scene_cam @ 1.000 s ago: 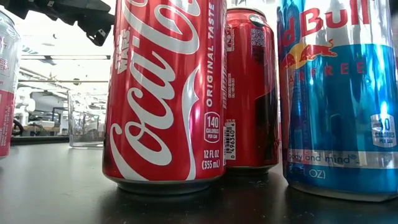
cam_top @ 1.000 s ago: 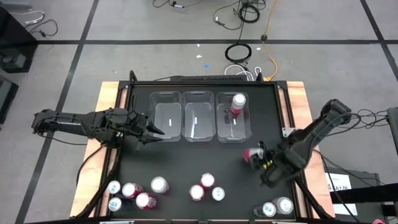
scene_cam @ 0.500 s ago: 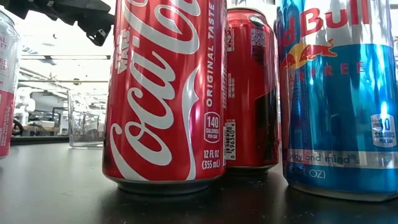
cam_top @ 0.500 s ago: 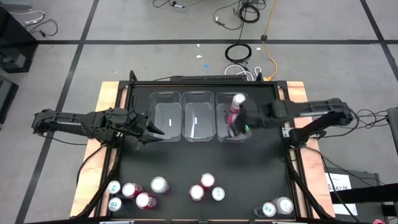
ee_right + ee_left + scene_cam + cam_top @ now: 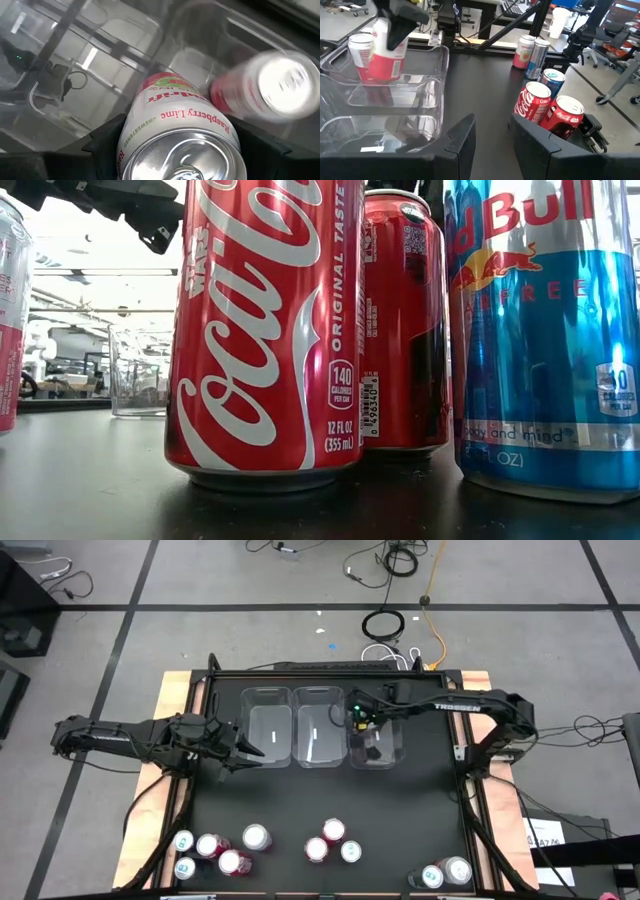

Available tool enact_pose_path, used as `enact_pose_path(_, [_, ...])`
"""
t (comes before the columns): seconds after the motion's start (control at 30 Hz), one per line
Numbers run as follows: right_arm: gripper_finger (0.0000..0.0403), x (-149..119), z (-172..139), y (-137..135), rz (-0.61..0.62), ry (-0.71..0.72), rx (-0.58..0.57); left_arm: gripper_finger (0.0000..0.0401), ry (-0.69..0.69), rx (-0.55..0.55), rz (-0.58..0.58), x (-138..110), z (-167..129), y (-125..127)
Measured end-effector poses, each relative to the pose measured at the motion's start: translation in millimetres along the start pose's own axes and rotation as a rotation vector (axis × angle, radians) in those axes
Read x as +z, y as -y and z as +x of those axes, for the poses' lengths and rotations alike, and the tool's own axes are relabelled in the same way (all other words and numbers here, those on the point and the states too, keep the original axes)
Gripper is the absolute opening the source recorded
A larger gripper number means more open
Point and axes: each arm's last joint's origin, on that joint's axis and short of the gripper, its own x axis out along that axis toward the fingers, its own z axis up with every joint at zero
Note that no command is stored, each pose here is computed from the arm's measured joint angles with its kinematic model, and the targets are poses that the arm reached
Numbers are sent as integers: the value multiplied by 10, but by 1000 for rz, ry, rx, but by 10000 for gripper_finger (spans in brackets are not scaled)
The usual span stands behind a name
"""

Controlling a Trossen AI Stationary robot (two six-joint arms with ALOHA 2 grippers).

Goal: Sort soda cans
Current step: Put the pink-white soda can into the right transparent bin

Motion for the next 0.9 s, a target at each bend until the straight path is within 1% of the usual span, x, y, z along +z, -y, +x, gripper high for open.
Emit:
enact_pose_path(0.2, [282, 188, 115, -61, -104, -37, -49, 131, 0, 0, 0, 0, 0, 1])
enact_pose_path(0.4, [282, 409, 217, -152, -311, -83, -86, 131, 0, 0, 0, 0, 0, 0])
enact_pose_path(0.63, [285, 591, 451, -132, -565, -196, -130, 131, 0, 0, -1, 0, 0, 1])
enact_pose_path(0.73, [285, 637, 560, -88, -627, -224, -136, 131, 0, 0, -1, 0, 0, 1])
enact_pose_path(0.9, [286, 736, 688, 2, -653, -226, -134, 131, 0, 0, -1, 0, 0, 0])
